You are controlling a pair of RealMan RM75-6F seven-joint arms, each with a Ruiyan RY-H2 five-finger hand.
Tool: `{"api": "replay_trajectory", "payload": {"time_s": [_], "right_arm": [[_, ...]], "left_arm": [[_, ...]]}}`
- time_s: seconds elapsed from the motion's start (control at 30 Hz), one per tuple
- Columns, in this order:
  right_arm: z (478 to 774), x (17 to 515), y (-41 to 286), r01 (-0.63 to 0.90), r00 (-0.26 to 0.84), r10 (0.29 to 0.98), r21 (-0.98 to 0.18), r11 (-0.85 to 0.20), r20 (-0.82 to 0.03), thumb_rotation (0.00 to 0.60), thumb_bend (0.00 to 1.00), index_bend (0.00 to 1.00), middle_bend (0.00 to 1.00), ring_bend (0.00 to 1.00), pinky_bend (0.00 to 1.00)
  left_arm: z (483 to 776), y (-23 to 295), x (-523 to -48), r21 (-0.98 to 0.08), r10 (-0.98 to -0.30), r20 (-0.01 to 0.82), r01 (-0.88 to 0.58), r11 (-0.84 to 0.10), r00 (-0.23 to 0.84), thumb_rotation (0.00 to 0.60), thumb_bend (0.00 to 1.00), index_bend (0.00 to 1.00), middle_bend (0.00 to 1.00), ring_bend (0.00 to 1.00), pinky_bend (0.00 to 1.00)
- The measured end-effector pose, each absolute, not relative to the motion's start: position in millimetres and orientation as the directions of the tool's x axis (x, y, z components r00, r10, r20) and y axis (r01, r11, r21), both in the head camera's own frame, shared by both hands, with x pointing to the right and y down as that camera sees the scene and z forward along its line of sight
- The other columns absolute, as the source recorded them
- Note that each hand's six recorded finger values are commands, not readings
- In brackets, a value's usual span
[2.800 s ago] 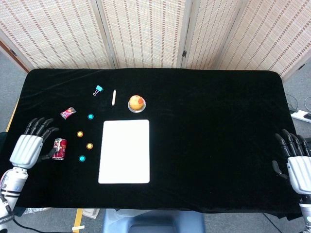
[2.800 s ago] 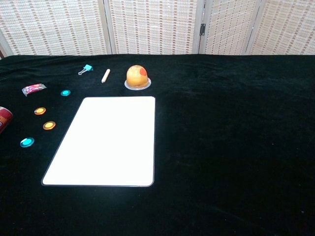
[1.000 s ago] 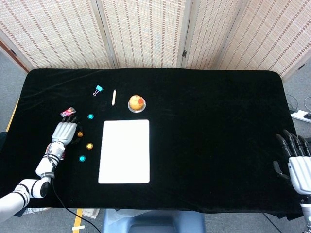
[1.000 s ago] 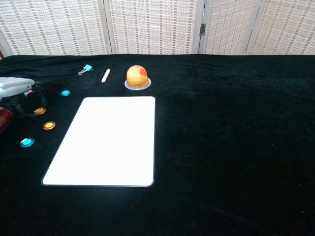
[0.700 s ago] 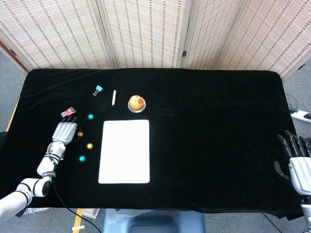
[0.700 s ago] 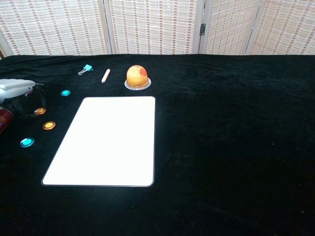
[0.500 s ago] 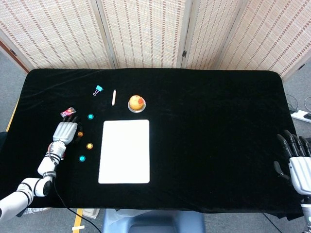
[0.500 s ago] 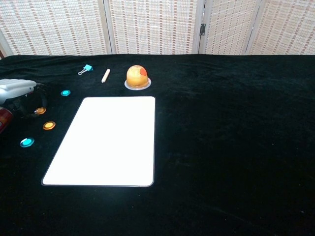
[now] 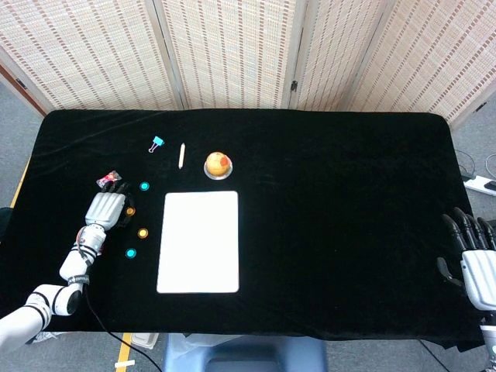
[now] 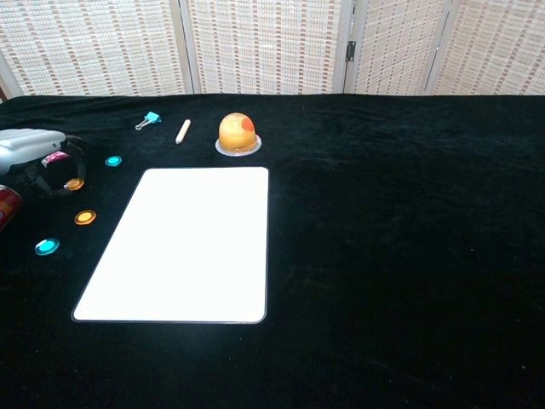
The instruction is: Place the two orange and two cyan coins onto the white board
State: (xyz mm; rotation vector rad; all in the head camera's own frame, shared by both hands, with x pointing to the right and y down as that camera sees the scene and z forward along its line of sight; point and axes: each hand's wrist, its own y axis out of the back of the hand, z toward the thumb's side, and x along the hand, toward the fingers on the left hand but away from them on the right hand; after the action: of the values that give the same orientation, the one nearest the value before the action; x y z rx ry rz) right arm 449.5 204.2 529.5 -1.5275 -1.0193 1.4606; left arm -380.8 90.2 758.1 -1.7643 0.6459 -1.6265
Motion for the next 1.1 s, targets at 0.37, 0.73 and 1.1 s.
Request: {"api": "replay_trajectory", "payload": {"time_s": [0.37, 0.73, 1.1], "right_arm": [[529.1, 453.3, 206.0, 0.04, 0.013, 0.925, -0.925, -0.379, -0.379, 0.6, 0.47, 0.0, 0.0, 0.0, 0.0], [529.1, 459.4, 209.3, 0.046, -0.005, 0.925, -0.924, -0.38, -0.381, 0.6, 0.47, 0.0, 0.0, 0.0, 0.0], [530.6, 457.2, 205.8, 0.047, 0.005, 0.926, -0.925, -0.377, -0.377, 0.6, 0.47, 0.0, 0.0, 0.0, 0.0]], "left_arm": [[740.4, 91.9, -311.4, -0.759, -0.711, 0.64, 0.093, -0.645, 0.291, 0.6, 0.49, 0.52, 0.14, 0.02, 0.0], [744.6, 96.9, -266.6, -0.749, -0.67, 0.649, 0.146, -0.647, 0.361, 0.6, 0.49, 0.51, 0.14, 0.01, 0.0], [738.7, 109.5, -265.7, -0.727, -0.648, 0.665, 0.122, -0.676, 0.372, 0.6, 0.39, 0.32, 0.13, 0.0, 0.0]]}}
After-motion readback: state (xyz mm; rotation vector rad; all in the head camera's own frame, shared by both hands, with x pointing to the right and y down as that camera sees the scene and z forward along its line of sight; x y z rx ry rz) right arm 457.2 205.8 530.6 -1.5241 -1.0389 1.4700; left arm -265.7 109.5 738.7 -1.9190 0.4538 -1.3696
